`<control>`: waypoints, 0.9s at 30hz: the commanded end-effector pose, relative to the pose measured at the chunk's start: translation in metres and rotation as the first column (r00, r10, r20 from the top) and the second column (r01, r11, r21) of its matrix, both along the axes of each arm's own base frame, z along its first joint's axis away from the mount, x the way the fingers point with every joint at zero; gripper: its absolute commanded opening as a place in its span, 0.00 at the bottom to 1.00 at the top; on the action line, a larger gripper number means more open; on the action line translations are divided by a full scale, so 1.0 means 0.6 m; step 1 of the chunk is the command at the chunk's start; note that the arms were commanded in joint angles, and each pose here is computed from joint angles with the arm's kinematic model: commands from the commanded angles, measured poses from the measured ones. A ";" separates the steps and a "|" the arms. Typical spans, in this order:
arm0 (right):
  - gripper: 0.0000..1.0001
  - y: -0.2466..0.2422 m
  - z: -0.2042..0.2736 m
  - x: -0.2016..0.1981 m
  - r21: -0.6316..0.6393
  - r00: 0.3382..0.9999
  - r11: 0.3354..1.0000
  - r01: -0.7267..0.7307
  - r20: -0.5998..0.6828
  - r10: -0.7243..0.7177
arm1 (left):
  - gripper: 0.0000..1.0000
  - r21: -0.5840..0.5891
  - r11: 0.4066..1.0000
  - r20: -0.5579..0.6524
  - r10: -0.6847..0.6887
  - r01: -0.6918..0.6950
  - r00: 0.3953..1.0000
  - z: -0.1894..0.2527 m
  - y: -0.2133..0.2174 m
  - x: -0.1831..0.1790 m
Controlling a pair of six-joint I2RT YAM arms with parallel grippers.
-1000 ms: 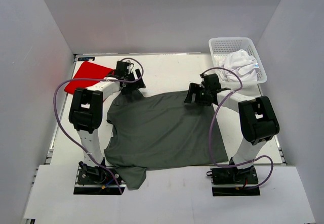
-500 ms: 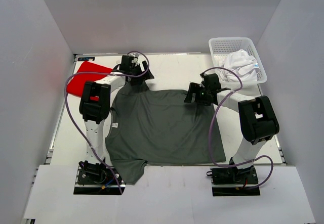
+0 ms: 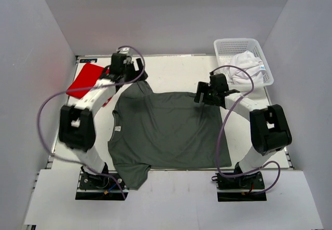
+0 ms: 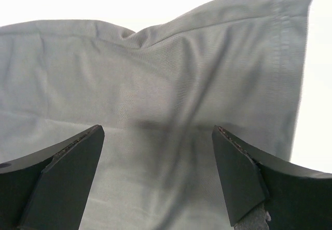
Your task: Fold and stack the t-shirts
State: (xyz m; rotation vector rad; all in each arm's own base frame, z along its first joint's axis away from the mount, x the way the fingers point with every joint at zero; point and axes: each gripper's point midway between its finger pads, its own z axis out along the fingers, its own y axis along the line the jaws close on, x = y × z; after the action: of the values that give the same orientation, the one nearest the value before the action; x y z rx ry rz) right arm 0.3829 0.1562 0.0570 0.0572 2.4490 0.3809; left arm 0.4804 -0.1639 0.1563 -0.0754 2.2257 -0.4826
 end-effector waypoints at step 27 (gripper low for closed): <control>0.90 -0.031 -0.069 0.102 -0.237 0.985 0.962 0.135 -0.073 -0.156 | 1.00 0.210 0.970 -0.393 0.196 -0.120 0.898 -0.247 0.064 -0.037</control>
State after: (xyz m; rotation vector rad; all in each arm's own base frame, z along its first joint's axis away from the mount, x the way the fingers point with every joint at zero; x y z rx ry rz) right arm 0.4287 0.1366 0.0222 0.1373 2.5339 0.0603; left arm 0.4593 -0.1322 0.0295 -0.2780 2.5567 -0.2420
